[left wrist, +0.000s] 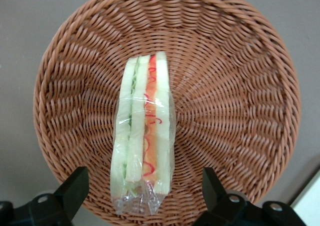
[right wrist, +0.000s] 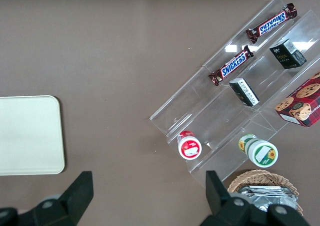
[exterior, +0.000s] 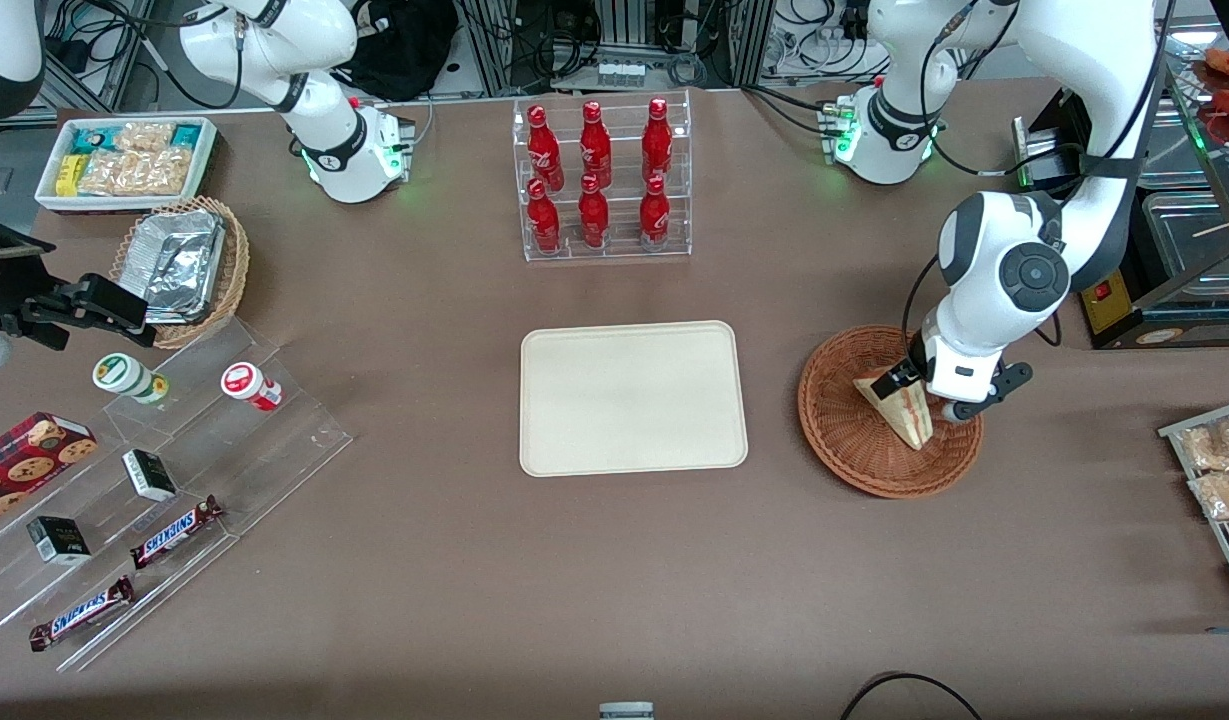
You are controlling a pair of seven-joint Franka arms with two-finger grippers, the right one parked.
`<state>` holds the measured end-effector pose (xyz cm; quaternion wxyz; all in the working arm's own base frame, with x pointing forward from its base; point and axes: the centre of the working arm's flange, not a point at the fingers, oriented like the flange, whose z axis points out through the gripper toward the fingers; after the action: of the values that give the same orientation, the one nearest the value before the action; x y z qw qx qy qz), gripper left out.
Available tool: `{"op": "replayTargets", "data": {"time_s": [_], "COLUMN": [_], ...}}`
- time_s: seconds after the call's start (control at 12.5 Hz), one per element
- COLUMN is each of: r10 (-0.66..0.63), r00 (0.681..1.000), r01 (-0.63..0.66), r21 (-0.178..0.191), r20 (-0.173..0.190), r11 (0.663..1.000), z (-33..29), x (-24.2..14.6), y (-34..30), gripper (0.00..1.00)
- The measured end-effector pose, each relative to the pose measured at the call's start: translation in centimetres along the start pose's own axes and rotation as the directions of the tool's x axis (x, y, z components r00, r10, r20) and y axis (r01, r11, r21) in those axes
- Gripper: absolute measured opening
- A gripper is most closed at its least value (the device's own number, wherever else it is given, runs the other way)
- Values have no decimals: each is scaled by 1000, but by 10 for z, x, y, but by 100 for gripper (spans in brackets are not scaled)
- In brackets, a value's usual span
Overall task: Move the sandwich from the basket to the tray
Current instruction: 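Lower the open left gripper and close it on the wrapped sandwich, then lift the sandwich and carry it over the cream tray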
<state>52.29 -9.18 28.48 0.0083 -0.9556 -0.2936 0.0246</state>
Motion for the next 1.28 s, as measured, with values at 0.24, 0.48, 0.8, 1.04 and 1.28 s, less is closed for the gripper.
{"op": "replayTargets", "data": {"time_s": [0.24,0.48,0.8,1.04,1.28], "r10": [-93,-110,-116,-116,-113], "r00": [996,994,993,993,993], "r01": [93,109,115,116,113], "r21": [7,24,29,20,22], "r20": [10,28,36,28,27], "r11": [996,994,993,993,993], "z": [13,26,36,31,19], "x": [0,-1,0,3,7], "y": [0,-1,-1,1,6], "gripper": [100,100,82,46,27]}}
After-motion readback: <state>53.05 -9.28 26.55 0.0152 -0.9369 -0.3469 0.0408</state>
